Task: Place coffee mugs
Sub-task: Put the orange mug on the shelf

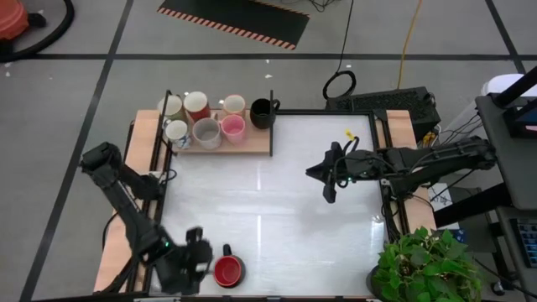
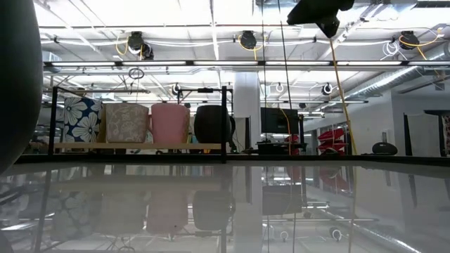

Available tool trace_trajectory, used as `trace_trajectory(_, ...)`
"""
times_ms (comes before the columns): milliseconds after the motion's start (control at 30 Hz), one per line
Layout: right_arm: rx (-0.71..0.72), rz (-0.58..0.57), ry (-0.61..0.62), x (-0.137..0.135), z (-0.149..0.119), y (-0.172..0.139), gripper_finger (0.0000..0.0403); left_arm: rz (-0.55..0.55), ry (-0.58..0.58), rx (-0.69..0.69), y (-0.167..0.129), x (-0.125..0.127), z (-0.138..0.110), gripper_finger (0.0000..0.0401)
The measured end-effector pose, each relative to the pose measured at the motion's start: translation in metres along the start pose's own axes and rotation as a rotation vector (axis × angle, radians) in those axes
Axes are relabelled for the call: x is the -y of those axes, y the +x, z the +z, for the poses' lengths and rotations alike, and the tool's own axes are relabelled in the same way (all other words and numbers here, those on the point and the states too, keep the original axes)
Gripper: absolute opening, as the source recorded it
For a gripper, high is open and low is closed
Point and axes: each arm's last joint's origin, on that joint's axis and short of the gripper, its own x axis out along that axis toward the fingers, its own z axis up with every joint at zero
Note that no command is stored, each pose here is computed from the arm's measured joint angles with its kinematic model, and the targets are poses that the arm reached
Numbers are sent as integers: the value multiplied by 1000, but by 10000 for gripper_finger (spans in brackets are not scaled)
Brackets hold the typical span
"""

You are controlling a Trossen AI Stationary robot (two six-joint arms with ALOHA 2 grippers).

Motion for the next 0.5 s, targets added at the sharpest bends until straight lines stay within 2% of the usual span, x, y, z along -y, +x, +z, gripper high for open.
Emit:
trace_trajectory(133, 3, 4, 0, -1, 0, 1, 31, -65, 166, 24, 8, 29, -9, 207)
trace_trajectory(233, 4, 4, 0, -1, 0, 1, 31, -53, 279, 9, 21, 41, -14, 207)
trace_trajectory(500, 4, 2, -3, -1, 0, 1, 31, -48, 424, 5, 37, 54, -11, 207)
